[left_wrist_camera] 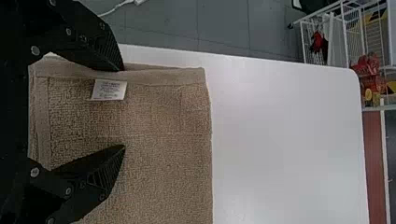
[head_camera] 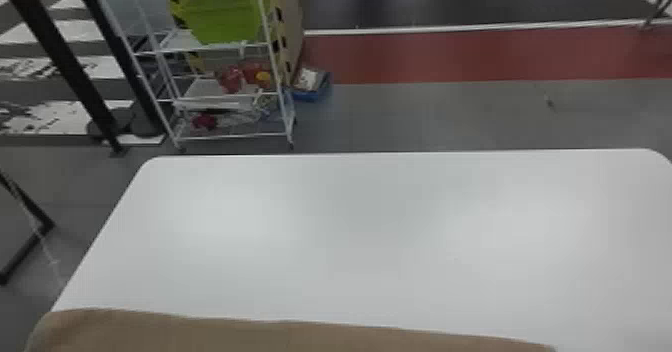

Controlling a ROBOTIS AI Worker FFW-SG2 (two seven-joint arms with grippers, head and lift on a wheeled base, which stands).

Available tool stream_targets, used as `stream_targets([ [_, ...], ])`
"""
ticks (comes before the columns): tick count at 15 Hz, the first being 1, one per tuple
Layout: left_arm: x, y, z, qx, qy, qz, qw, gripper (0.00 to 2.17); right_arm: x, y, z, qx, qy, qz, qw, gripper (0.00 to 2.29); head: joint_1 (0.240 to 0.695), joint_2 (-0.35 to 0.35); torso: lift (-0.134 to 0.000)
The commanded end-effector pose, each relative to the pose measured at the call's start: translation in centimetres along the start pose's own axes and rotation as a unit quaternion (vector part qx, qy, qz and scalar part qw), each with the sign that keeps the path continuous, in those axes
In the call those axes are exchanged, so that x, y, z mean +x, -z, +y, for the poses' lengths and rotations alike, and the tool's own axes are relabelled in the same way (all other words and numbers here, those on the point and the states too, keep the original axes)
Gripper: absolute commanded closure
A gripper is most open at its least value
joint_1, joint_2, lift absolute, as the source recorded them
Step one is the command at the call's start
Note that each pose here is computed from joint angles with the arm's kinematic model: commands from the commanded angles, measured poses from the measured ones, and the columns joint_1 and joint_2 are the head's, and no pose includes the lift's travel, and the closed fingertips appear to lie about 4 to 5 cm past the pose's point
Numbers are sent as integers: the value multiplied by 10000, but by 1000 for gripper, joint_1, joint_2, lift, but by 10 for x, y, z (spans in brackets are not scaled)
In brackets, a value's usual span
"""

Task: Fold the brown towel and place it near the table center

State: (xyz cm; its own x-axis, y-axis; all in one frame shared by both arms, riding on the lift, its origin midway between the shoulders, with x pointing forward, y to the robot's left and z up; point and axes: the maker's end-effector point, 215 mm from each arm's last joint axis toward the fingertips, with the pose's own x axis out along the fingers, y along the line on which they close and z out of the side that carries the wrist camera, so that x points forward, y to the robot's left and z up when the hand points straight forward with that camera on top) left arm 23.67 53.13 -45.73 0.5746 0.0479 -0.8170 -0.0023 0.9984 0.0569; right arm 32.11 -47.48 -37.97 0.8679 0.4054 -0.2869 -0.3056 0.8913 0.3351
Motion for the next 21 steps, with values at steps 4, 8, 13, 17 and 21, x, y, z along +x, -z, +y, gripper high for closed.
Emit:
stream_targets([
  [4, -5, -2, -4, -10, 142, -51, 9999, 718, 1, 0, 0, -1, -5, 10, 10000, 157, 695, 121, -122],
  [8, -8, -4, -5, 15, 138, -73, 9999, 721, 2, -1, 0, -21, -2, 4, 10000, 157, 695, 113, -122],
  [13, -9, -3, -5, 13, 146, -52, 9999, 1659, 2, 0, 0, -8, -8, 3, 10000, 157, 695, 112, -122],
  [17, -18, -7, -2, 14, 83, -129, 9999, 1976, 3, 0, 0, -29, -14, -3, 10000, 157, 695, 117, -122],
  [21, -60, -43, -28, 154, 184, -677, 9974, 1976, 4, -1, 0, -35, -17, -17, 10000, 157, 695, 110, -122],
])
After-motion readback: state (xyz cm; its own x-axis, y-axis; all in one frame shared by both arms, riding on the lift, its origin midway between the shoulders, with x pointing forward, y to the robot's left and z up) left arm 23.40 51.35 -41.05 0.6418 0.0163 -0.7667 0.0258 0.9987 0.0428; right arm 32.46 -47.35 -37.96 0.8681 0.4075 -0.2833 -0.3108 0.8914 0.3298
